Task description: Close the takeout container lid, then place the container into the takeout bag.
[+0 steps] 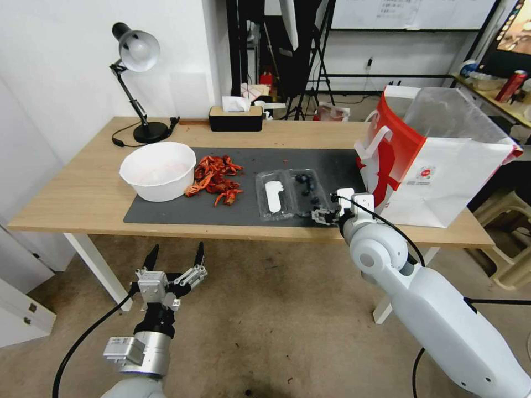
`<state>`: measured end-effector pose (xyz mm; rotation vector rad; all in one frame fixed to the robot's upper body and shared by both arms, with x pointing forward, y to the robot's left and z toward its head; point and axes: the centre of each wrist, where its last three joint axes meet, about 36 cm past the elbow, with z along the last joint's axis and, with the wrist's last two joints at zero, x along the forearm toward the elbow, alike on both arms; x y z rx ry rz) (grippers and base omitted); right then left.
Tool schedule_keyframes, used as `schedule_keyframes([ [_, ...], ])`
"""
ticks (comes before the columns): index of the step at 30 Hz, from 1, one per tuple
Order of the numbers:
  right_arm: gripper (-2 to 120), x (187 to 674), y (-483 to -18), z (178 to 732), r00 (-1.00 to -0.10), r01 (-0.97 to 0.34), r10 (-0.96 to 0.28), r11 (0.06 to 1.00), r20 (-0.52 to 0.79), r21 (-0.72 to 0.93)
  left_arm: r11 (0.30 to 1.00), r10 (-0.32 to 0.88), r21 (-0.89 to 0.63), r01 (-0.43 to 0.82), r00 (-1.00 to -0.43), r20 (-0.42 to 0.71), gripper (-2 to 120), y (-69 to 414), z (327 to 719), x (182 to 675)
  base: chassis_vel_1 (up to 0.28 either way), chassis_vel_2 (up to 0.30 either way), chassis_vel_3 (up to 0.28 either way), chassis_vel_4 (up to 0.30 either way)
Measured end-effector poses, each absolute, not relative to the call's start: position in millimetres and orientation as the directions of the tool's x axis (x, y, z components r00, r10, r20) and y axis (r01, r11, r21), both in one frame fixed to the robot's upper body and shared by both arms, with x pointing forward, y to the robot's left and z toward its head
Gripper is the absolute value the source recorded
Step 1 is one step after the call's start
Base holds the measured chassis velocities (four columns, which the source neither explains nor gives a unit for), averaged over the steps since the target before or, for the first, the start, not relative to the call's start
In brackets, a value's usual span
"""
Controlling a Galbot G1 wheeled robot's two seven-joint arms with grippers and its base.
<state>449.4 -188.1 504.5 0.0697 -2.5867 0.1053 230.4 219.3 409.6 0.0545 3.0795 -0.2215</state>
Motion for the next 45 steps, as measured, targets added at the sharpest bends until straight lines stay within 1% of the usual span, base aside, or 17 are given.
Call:
schedule_keyframes([
  [7, 100, 444, -187, 504, -0.848, -0.080, -0.049, 0.996, 0.527, -0.036, 0.989, 0.032, -0.141, 0.040, -0.998, -0.058, 100, 218, 410, 229, 0.000, 0.000, 0.000, 0.000],
  [12, 100, 444, -192, 509, -0.861, -0.082, -0.062, 0.996, 0.504, -0.018, 0.989, 0.033, -0.140, 0.041, -0.998, -0.061, 100, 218, 411, 229, 0.000, 0.000, 0.000, 0.000],
  [17, 100, 442, -201, 518, -0.888, -0.089, -0.069, 0.996, 0.454, -0.023, 0.990, 0.035, -0.137, 0.044, -0.997, -0.066, 100, 219, 412, 229, 0.000, 0.000, 0.000, 0.000],
  [23, 100, 430, -214, 521, -0.931, -0.121, -0.120, 0.992, 0.345, 0.019, 0.989, 0.036, -0.138, 0.045, -0.997, -0.068, 100, 218, 413, 229, 0.000, 0.000, 0.000, 0.000],
  [24, 100, 430, -214, 521, -0.931, -0.121, -0.120, 0.992, 0.345, 0.019, 0.989, 0.036, -0.138, 0.045, -0.997, -0.068, 100, 218, 413, 229, 0.000, 0.000, 0.000, 0.000],
  [26, 100, 416, -223, 514, -0.964, -0.150, -0.158, 0.987, 0.213, 0.055, 0.989, 0.036, -0.139, 0.046, -0.997, -0.070, 100, 218, 413, 228, 0.000, 0.000, 0.000, 0.000],
  [27, 100, 406, -227, 503, -0.976, -0.176, -0.181, 0.983, 0.117, 0.055, 0.989, 0.036, -0.140, 0.046, -0.997, -0.071, 100, 218, 413, 228, 0.000, 0.000, 0.000, 0.000],
  [28, 100, 406, -227, 503, -0.976, -0.176, -0.181, 0.983, 0.117, 0.055, 0.989, 0.036, -0.140, 0.046, -0.997, -0.071, 100, 218, 413, 228, 0.000, 0.000, 0.000, 0.000],
  [29, 100, 395, -229, 490, -0.979, -0.198, -0.200, 0.979, 0.028, 0.043, 0.989, 0.037, -0.140, 0.047, -0.997, -0.073, 100, 218, 412, 228, 0.000, 0.000, 0.000, 0.000],
  [30, 100, 387, -231, 481, -0.978, -0.206, -0.206, 0.978, -0.018, 0.040, 0.989, 0.038, -0.141, 0.048, -0.997, -0.073, 100, 219, 412, 228, 0.000, 0.000, 0.000, 0.000],
  [32, 100, 353, -238, 453, -0.973, -0.196, -0.188, 0.979, -0.134, 0.051, 0.988, 0.044, -0.142, 0.054, -0.996, -0.075, 100, 219, 411, 228, 0.000, 0.000, 0.000, 0.000],
  [33, 100, 353, -238, 453, -0.973, -0.196, -0.188, 0.979, -0.134, 0.051, 0.988, 0.044, -0.142, 0.054, -0.996, -0.075, 100, 219, 411, 228, 0.000, 0.000, 0.000, 0.000],
  [35, 100, 330, -252, 434, -0.968, -0.160, -0.152, 0.987, -0.199, 0.023, 0.987, 0.053, -0.145, 0.063, -0.996, -0.074, 100, 217, 410, 229, 0.000, 0.000, 0.000, 0.000],
  [36, 100, 322, -256, 428, -0.968, -0.146, -0.139, 0.989, -0.210, 0.019, 0.987, 0.057, -0.146, 0.067, -0.996, -0.074, 100, 217, 410, 229, 0.000, 0.000, 0.000, 0.000],
  [37, 100, 322, -256, 428, -0.968, -0.146, -0.139, 0.989, -0.210, 0.019, 0.987, 0.057, -0.146, 0.067, -0.996, -0.074, 100, 217, 410, 229, 0.000, 0.000, 0.000, 0.000],
  [41, 100, 282, -264, 408, -0.973, -0.099, -0.092, 0.995, -0.210, 0.025, 0.983, 0.078, -0.160, 0.088, -0.994, -0.071, 100, 212, 408, 230, 0.000, 0.000, 0.000, 0.000],
  [45, 100, 266, -264, 399, -0.978, -0.084, -0.075, 0.996, -0.195, 0.036, 0.981, 0.087, -0.169, 0.098, -0.994, -0.069, 100, 209, 407, 231, 0.000, 0.000, 0.000, 0.000],
])
